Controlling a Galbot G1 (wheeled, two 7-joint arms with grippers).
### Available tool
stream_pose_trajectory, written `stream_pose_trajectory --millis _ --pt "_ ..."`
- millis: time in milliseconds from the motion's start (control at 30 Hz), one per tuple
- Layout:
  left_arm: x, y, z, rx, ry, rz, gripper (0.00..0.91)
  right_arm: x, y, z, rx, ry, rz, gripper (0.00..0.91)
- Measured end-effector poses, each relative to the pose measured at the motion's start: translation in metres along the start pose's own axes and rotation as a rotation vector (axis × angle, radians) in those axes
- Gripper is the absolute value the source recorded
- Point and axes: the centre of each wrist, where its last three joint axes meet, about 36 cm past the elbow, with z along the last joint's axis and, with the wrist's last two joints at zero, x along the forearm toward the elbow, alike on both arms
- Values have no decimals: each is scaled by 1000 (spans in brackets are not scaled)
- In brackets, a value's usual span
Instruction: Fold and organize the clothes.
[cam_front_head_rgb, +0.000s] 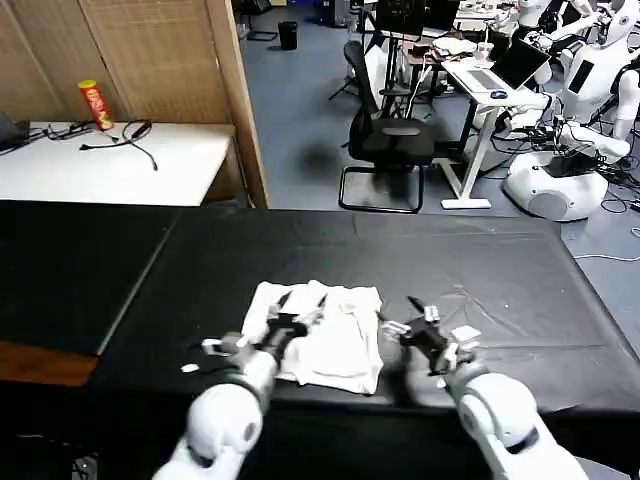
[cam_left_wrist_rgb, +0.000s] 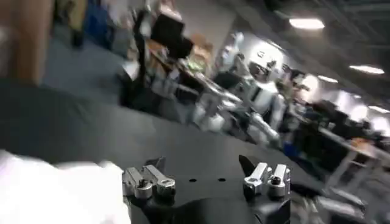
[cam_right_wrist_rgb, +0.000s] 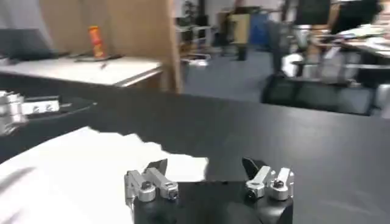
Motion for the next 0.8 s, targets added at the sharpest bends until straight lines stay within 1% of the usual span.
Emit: stream_pose_trajectory --millis 133,267,333,433,533,633,800 --pt "7 28 1 -41 9 -74 878 -27 15 -1 56 27 -23 878" --pt "11 40 4 -78 9 -111 878 -52 21 -1 110 48 -8 878" --pt "11 45 5 -84 12 -121 878 -62 22 0 122 56 13 878" --pt "12 53 6 -91 15 -134 878 -67 24 1 119 55 40 878" --pt "11 60 8 -83 22 -141 878 -62 14 1 142 55 122 878" --pt "10 63 12 -69 30 -141 878 -51 5 1 115 25 198 878" --pt "8 65 21 -31 50 -136 878 -26 -9 -2 -2 -21 265 878"
